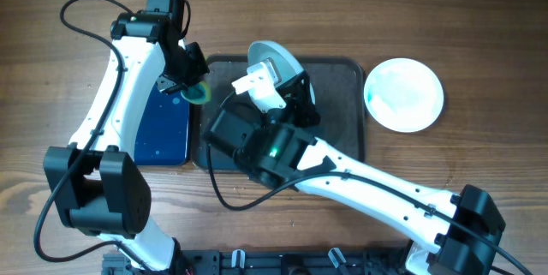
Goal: Clean dirty plates on tray and stack at the side
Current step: 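Lift the scrubbed plate with the right gripper and move the sponge left, then place the plate on the stack right of the tray, release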
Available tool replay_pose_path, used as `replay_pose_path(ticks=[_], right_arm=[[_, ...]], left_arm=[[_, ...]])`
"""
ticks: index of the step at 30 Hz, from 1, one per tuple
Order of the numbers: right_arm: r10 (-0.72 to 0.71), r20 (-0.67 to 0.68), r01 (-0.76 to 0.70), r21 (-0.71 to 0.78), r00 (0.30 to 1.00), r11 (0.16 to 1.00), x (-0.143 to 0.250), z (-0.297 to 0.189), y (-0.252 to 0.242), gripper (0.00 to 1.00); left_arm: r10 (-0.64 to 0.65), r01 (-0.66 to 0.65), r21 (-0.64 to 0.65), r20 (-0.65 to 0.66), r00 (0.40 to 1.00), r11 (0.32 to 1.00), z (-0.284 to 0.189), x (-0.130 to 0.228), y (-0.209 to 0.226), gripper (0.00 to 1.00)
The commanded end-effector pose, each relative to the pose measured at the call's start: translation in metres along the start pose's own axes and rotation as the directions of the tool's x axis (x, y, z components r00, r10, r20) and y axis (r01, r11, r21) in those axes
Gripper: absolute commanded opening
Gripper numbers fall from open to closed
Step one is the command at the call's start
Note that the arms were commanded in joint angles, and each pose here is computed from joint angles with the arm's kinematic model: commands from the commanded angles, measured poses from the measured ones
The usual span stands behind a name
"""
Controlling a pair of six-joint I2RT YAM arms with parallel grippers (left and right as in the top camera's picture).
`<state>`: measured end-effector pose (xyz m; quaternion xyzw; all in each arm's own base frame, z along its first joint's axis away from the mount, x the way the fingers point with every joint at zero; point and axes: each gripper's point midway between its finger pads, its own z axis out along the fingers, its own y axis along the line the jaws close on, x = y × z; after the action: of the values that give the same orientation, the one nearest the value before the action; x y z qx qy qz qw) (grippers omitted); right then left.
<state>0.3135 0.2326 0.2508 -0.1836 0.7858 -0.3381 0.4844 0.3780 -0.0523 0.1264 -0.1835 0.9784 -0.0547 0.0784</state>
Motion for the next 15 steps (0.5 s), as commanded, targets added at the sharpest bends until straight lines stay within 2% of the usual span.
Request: replay_pose_path(ticks=[1,4,6,7,9,12,15], right_arm=[[0.131,-0.213,-0.183,-0.242,0.968,0.953,0.027,0.012,0.033,0.04],[0.128,-0.435,-0.329,-0.425,0.891,0.843,0.051,0.022,0.059,0.04],[0.114,-0.601,-0.501,-0.530,0.791,0.684,0.061,0.025,0.075,0.04],[0.122,-0.663,-0.582,-0.536,0.739,0.611,0.062,0.032,0.073,0.04],[0.172,-0.748,-0.708,-0.490,0.641,0.508,0.065,0.056,0.054,0.04],[0.253,-0.827,-0.830,-0.377,0.502,0.412,0.081,0.095,0.015,0.04],[0.367,-0.867,-0.900,-0.184,0.338,0.395,0.123,0.139,-0.037,0.04]], left_arm=[[0.022,-0.022,0.015,-0.007,1.000,1.000,-0.001,0.003,-0.003,0.04],[0.018,-0.018,0.015,-0.007,1.000,1.000,-0.001,0.003,-0.003,0.04],[0.019,-0.019,0.015,-0.008,1.000,1.000,-0.001,0.003,-0.003,0.04],[0.019,-0.019,0.014,-0.010,1.000,1.000,-0.001,0.003,-0.003,0.04],[0.020,-0.020,0.014,-0.010,1.000,1.000,-0.001,0.003,-0.003,0.04],[0.021,-0.020,0.030,-0.011,1.000,0.999,-0.001,0.003,-0.006,0.04],[0.021,-0.020,0.038,-0.014,1.000,0.999,-0.001,0.004,-0.008,0.04]])
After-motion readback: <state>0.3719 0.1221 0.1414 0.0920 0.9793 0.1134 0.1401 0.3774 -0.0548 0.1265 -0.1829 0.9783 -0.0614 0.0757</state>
